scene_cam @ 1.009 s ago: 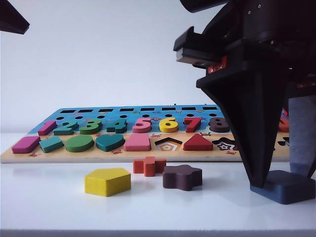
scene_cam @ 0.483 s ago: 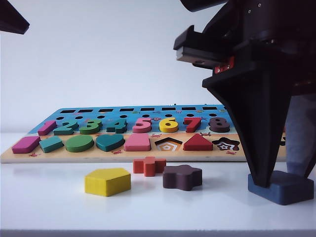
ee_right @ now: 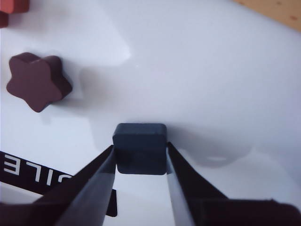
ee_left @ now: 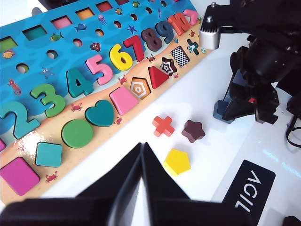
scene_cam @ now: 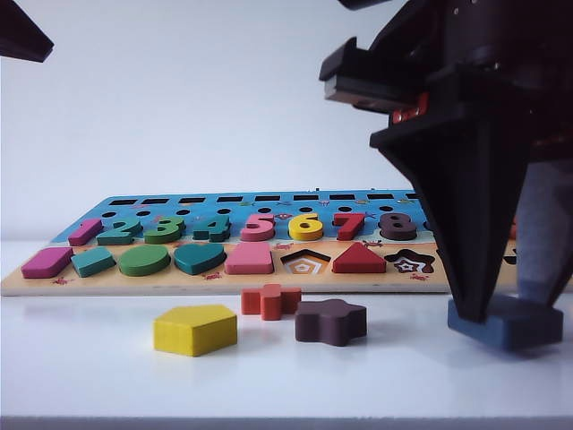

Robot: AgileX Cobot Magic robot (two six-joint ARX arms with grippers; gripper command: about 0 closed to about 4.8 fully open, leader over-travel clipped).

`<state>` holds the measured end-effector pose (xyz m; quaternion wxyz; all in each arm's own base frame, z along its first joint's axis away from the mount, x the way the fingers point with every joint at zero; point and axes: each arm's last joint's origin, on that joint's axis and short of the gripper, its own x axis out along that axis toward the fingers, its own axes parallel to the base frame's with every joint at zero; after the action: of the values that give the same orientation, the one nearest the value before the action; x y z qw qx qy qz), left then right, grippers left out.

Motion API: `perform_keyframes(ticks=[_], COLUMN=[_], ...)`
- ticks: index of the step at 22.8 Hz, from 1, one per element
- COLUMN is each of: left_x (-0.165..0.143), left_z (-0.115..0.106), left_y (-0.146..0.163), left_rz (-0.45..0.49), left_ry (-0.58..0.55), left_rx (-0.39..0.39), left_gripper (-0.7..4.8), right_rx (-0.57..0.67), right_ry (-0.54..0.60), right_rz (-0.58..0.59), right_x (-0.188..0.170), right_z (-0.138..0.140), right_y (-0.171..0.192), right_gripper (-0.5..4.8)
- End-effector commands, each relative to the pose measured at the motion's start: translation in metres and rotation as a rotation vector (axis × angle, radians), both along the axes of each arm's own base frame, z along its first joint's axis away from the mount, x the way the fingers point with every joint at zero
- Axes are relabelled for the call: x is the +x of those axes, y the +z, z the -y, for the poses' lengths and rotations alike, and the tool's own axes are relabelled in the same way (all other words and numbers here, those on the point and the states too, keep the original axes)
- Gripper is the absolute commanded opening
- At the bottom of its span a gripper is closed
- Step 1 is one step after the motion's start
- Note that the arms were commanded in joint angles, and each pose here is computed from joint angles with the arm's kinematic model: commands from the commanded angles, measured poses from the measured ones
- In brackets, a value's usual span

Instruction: Insert the cube into the slot.

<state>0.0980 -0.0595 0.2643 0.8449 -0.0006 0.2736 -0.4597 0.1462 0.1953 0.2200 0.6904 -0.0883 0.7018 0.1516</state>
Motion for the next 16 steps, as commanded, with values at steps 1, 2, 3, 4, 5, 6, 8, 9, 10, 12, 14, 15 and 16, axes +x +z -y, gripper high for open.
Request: perform_keyframes(ticks=[1, 2, 3, 4, 5, 6, 8, 9, 10, 12, 14, 15, 16], left_x=[0.0, 0.0, 0.0, 0.0, 0.0, 0.0, 0.0, 0.0, 0.0, 0.0, 0.0, 0.0, 0.0], left_z=[0.0, 0.0, 0.0, 0.0, 0.0, 0.0, 0.0, 0.0, 0.0, 0.0, 0.0, 0.0, 0.0], left_y=[0.003, 0.003, 0.003, 0.003, 0.003, 0.003, 0.003, 0.003, 0.003, 0.003, 0.003, 0.003, 0.003], left_rz=[0.022, 0.022, 0.022, 0.022, 0.022, 0.022, 0.022, 0.022, 0.022, 0.022, 0.022, 0.022, 0.022], left_ry=[-0.01, -0.01, -0.01, -0.01, -0.01, -0.01, -0.01, -0.01, -0.01, -0.01, -0.01, -0.01, -0.01], left_rx=[-0.01, -0.01, -0.01, -0.011, -0.01, -0.01, -0.011, -0.01, -0.011, -0.011, -0.01, -0.011, -0.01], left_gripper=[0.09, 0.09, 0.09, 0.09, 0.09, 0.09, 0.09, 0.09, 0.1, 0.09, 0.09, 0.09, 0.09], right_rx=[0.032, 0.05, 0.059, 0.067, 0.067, 0.072, 0.103, 0.101, 0.096, 0.086, 0.09, 0.091, 0.094], right_ry=[-0.032, -0.055, -0.068, -0.092, -0.11, -0.13, -0.175, -0.189, -0.202, -0.244, -0.258, -0.262, -0.267], right_rz=[0.105, 0.149, 0.184, 0.249, 0.288, 0.315, 0.357, 0.364, 0.37, 0.384, 0.389, 0.391, 0.392], right_x=[0.006, 0.009, 0.011, 0.013, 0.014, 0.015, 0.017, 0.018, 0.02, 0.027, 0.029, 0.03, 0.031], right_z=[0.005, 0.009, 0.011, 0.016, 0.019, 0.022, 0.03, 0.033, 0.035, 0.042, 0.044, 0.044, 0.045], right_y=[0.013, 0.021, 0.027, 0.035, 0.04, 0.044, 0.053, 0.054, 0.054, 0.055, 0.055, 0.055, 0.055], right_gripper=[1.21, 1.19, 1.11, 0.98, 0.9, 0.89, 0.75, 0.66, 0.59, 0.49, 0.49, 0.49, 0.49])
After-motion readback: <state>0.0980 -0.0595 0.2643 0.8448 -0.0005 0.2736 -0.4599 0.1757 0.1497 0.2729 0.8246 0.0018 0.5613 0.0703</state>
